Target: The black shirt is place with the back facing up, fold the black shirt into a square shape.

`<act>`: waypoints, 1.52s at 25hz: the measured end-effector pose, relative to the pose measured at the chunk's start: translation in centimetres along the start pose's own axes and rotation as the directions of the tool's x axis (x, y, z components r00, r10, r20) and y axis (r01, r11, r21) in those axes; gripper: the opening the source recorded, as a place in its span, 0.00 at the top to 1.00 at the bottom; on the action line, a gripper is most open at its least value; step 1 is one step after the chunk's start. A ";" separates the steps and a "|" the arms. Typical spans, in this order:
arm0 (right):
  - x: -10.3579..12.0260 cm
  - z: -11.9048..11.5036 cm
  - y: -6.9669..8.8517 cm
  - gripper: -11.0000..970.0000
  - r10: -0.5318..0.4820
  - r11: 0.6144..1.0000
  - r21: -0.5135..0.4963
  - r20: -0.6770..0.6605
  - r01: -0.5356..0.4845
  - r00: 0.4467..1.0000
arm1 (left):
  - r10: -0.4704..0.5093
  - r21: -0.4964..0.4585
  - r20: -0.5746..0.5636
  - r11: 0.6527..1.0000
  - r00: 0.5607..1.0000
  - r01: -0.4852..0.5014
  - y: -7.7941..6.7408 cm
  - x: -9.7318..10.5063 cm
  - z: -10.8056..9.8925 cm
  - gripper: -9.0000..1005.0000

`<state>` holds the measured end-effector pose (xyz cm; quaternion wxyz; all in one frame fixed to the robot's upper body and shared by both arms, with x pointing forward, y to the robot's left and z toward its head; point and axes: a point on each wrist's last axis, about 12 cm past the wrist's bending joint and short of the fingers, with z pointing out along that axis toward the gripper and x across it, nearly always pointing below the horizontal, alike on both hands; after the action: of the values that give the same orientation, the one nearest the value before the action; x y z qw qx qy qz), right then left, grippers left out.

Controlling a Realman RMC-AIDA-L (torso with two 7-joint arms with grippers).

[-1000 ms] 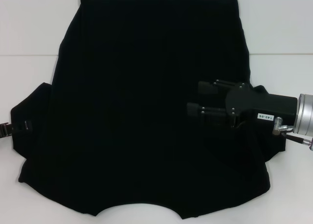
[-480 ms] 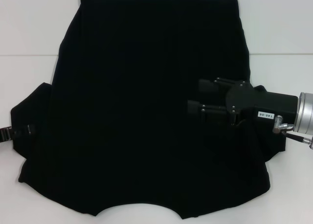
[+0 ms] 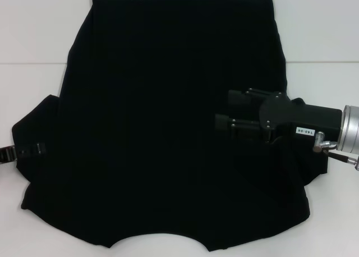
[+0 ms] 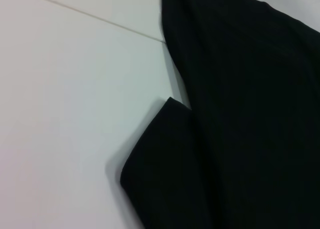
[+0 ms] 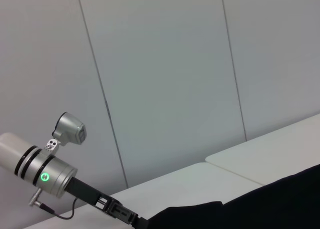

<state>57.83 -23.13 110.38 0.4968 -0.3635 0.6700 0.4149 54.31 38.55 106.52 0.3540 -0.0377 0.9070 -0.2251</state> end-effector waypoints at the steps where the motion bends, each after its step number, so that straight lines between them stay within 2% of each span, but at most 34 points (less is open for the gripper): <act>1: 0.0 0.0 0.0 0.20 0.000 1.000 0.000 0.000 0.000 1.000 | 0.001 0.002 0.000 1.000 1.000 -0.001 0.0 -0.1 0.0 0.14; 11: 0.0 0.0 0.0 0.20 0.000 1.000 0.001 0.000 0.000 1.000 | 0.032 -0.008 -0.015 0.999 0.999 -0.032 -0.3 -0.3 0.4 0.15; 17: 0.0 -0.1 0.0 0.20 0.000 1.000 0.002 0.004 0.000 1.000 | 0.038 -0.015 -0.013 0.999 0.999 -0.038 -0.2 -0.5 0.3 0.31; 27: 0.1 -0.3 0.1 0.20 0.002 1.000 0.005 0.012 -0.002 1.000 | 0.068 -0.040 -0.014 0.997 0.998 -0.068 -0.4 -0.6 0.8 0.80; 36: 0.2 -0.3 0.0 0.21 0.000 1.000 0.008 0.011 0.000 1.000 | 0.080 -0.047 -0.014 0.996 0.997 -0.081 -0.4 -0.7 0.9 0.99; 38: 0.2 -0.3 0.0 0.21 -0.001 1.000 0.009 0.010 0.001 1.000 | 0.083 -0.051 -0.009 0.995 0.997 -0.083 -0.3 -0.8 0.8 0.99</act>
<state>57.65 -23.41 110.28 0.5021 -0.3593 0.6692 0.4135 55.40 38.16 106.67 0.3587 -0.0083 0.9145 -0.1868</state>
